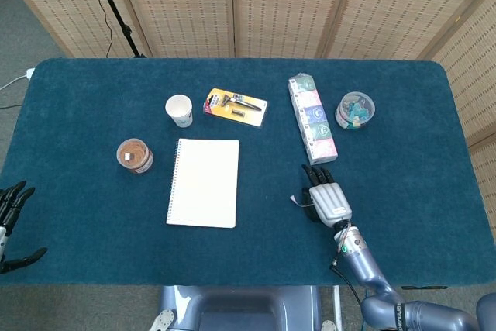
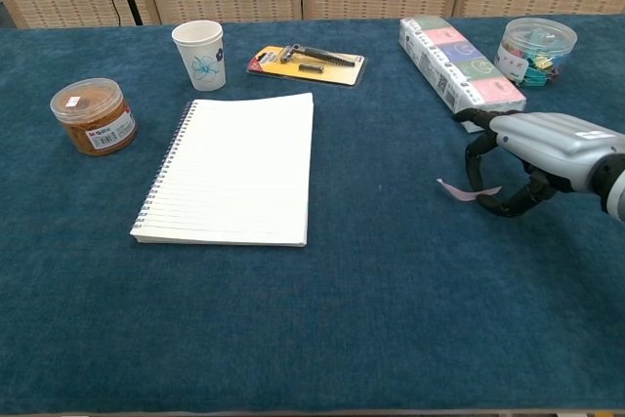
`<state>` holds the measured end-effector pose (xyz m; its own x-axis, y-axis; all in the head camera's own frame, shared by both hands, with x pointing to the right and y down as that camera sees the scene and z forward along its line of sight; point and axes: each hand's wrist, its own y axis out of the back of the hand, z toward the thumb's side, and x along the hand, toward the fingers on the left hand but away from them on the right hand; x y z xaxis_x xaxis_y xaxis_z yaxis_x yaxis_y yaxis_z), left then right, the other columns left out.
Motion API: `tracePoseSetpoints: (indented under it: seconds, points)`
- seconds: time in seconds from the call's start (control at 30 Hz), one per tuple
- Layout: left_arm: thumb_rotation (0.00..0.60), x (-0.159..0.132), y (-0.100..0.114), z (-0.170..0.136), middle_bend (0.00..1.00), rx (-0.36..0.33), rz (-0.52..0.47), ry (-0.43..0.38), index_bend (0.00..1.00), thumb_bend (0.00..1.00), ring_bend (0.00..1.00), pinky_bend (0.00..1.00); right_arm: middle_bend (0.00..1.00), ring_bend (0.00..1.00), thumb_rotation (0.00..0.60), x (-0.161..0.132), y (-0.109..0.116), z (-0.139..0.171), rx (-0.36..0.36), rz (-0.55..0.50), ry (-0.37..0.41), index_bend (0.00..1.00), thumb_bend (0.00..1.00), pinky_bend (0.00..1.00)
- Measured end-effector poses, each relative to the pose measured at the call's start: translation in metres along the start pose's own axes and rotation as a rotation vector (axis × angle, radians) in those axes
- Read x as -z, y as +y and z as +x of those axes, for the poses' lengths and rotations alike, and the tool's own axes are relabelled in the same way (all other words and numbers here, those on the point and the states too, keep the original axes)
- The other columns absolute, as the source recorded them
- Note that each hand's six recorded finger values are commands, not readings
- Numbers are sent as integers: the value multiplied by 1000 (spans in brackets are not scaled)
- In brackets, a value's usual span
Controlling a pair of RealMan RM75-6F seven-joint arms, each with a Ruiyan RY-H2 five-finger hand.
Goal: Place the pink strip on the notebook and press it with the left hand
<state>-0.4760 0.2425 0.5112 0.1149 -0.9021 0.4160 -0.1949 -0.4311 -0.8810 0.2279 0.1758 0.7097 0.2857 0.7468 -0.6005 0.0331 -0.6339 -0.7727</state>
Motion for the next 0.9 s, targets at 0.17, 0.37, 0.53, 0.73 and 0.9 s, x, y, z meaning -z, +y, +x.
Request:
tracePoseSetpoints:
  seconds: [0.17, 0.37, 0.53, 0.73, 0.9]
  points:
    - [600, 1, 1, 0, 0, -1, -3, -1, 0, 0, 0, 0, 0, 0, 600, -3, 1, 0, 0, 0, 5, 572, 488, 0]
    - [600, 1, 2, -1, 0, -3, -7, -3, 0, 0, 0, 0, 0, 0, 600, -15, 9, 1, 19, -8, 32, 573, 488, 0]
    - [600, 1, 1, -1, 0, 1, -6, -5, 0, 0, 0, 0, 0, 0, 600, -33, 22, -3, 44, 2, 73, 575, 491, 0]
    - [600, 1, 1, -1, 0, -1, -6, -4, 0, 0, 0, 0, 0, 0, 600, -61, 37, -15, 72, 50, 125, 582, 491, 0]
    - [600, 1, -1, 1, 0, 8, -5, 2, 0, 0, 0, 0, 0, 0, 600, -95, 47, -27, 88, 78, 183, 588, 505, 0]
